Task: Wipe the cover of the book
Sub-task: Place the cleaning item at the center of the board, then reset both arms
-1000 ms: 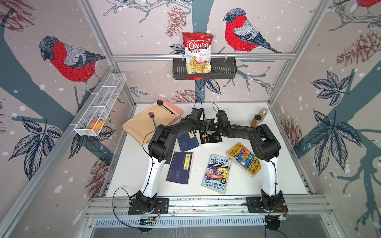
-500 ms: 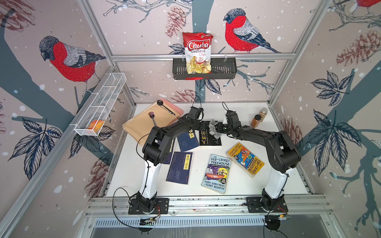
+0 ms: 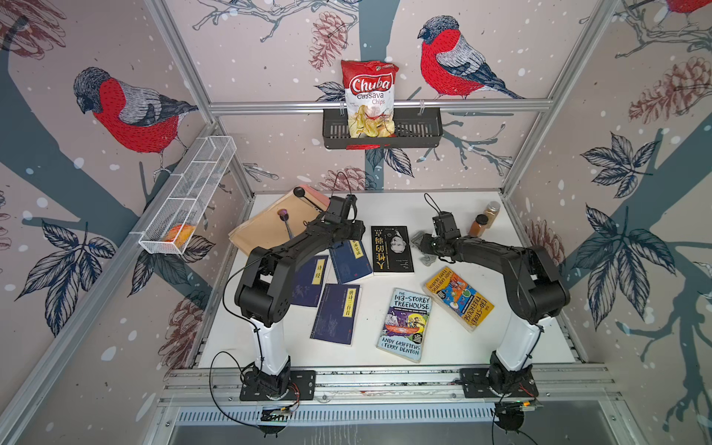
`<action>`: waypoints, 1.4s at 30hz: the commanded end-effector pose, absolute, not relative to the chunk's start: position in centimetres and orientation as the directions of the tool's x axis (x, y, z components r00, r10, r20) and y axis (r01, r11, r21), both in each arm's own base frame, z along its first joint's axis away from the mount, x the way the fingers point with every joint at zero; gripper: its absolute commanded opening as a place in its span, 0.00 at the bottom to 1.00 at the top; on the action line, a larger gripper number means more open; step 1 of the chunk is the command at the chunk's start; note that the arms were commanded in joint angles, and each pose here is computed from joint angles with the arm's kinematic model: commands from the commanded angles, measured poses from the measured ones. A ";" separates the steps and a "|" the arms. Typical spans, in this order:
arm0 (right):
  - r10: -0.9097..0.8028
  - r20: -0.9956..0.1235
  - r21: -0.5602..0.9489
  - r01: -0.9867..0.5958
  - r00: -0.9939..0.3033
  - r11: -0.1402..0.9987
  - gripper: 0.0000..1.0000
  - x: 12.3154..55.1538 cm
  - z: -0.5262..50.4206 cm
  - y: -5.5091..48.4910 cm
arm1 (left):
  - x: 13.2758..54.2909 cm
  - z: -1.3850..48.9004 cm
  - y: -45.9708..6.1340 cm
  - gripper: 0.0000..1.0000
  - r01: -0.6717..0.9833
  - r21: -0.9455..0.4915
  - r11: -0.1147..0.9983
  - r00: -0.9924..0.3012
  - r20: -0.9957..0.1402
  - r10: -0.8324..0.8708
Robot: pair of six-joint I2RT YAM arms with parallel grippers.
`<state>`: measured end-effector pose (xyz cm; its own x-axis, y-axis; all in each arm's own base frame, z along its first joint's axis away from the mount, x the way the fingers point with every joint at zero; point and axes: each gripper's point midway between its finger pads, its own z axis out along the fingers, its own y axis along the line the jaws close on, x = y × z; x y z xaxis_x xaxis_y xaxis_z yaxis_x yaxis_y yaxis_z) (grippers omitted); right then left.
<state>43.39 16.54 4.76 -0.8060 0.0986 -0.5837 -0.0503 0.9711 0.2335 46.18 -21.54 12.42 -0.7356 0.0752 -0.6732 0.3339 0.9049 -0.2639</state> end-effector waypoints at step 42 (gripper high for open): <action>0.192 -0.974 0.129 0.399 -0.123 0.908 1.00 37.5 14.5 -6.8 | 40.5 18.3 3.2 0.98 -0.168 -0.055 0.984 -0.063 -0.996 -0.066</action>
<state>37.17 -6.39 11.82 -0.2356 0.2205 -0.9465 0.3937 0.9121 0.1145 40.53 3.07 16.58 -0.1333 -0.0937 -0.9866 -0.1737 0.9823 -0.0698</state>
